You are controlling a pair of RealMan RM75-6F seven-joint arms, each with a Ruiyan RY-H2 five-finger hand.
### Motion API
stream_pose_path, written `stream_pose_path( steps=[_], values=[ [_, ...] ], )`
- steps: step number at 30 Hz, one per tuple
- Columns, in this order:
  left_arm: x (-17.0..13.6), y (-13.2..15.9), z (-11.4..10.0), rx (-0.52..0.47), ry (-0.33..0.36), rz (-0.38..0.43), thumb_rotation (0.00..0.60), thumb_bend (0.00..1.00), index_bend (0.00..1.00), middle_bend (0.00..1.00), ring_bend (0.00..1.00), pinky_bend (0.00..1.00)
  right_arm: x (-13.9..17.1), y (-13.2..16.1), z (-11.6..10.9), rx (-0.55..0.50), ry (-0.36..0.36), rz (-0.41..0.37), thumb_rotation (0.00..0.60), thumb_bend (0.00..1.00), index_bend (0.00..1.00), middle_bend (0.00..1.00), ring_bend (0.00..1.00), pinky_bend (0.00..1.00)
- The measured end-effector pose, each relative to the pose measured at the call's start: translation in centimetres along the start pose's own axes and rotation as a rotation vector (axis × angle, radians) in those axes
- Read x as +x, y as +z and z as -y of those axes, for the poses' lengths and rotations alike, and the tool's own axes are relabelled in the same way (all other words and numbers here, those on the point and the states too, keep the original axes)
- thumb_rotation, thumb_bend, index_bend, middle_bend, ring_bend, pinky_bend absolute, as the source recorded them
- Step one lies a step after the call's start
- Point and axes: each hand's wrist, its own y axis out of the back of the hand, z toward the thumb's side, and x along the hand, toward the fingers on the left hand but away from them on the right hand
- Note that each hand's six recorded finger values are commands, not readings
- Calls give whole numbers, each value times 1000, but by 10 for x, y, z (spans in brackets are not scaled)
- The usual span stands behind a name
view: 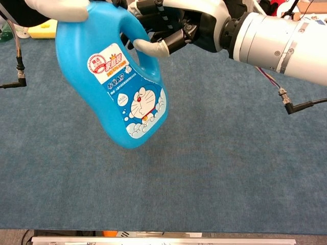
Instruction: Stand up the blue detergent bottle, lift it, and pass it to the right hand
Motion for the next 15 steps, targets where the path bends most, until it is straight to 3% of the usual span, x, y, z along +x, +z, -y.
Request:
stream_pose_path(
  steps=[15],
  values=[
    [0, 0, 2, -39, -16, 3, 600, 195, 656, 618, 429, 586, 1, 4, -2, -4, -10, -28, 600, 441, 361, 405, 307, 396]
  ],
)
